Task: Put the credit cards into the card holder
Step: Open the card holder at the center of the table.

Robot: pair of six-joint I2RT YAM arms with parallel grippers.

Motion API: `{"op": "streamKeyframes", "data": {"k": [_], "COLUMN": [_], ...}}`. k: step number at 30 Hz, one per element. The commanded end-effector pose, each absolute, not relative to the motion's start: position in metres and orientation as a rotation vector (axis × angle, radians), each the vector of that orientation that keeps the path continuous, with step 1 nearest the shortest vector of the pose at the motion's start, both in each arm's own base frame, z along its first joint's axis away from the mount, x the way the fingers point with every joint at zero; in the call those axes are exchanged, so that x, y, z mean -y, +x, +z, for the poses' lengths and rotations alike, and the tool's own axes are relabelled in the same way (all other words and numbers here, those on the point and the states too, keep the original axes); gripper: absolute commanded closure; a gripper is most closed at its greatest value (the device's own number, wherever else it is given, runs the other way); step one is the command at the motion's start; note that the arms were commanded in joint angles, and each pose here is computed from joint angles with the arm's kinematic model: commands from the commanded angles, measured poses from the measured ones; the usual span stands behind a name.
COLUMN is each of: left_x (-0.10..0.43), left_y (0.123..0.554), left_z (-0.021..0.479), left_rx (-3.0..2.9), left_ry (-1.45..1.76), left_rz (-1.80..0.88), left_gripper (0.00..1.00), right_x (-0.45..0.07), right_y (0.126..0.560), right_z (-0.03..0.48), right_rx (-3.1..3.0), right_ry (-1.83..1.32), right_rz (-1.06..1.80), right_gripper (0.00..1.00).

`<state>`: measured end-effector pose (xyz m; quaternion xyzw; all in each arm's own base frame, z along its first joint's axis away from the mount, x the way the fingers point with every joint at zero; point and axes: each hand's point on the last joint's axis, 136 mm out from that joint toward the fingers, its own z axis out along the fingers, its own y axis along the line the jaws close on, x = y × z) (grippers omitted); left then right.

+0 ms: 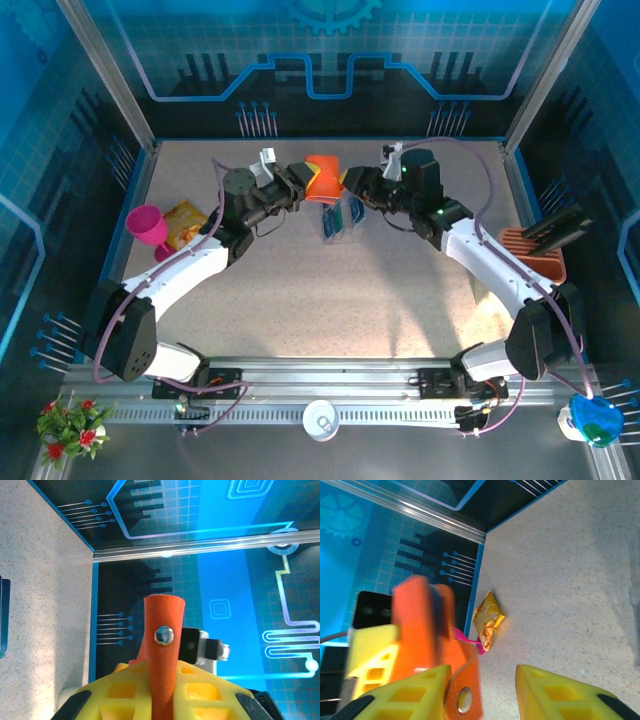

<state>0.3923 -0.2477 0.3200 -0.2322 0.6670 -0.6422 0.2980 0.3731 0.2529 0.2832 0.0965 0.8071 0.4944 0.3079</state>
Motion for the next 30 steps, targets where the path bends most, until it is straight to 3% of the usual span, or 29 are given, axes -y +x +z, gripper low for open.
{"op": "streamKeyframes", "data": {"k": [1,18,30], "left_x": [0.244,0.249,0.251], "left_y": [0.396,0.404,0.412], "left_z": [0.333,0.333,0.342], "left_rx": [-1.701,-1.672,-1.614], "left_ry": [-0.61,-0.615,-0.624], "left_rz": [-1.732,-1.775,-1.822], "left_gripper": [1.0,1.0,1.0], "right_x": [-0.247,-0.259,-0.267], "right_y": [0.375,0.378,0.381], "right_z": [0.292,0.291,0.283], "right_rx": [-2.066,-1.998,-1.973], "right_ry": [0.285,0.31,0.339], "right_rz": [1.352,1.534,1.641], "right_gripper": [0.63,0.64,0.71]}}
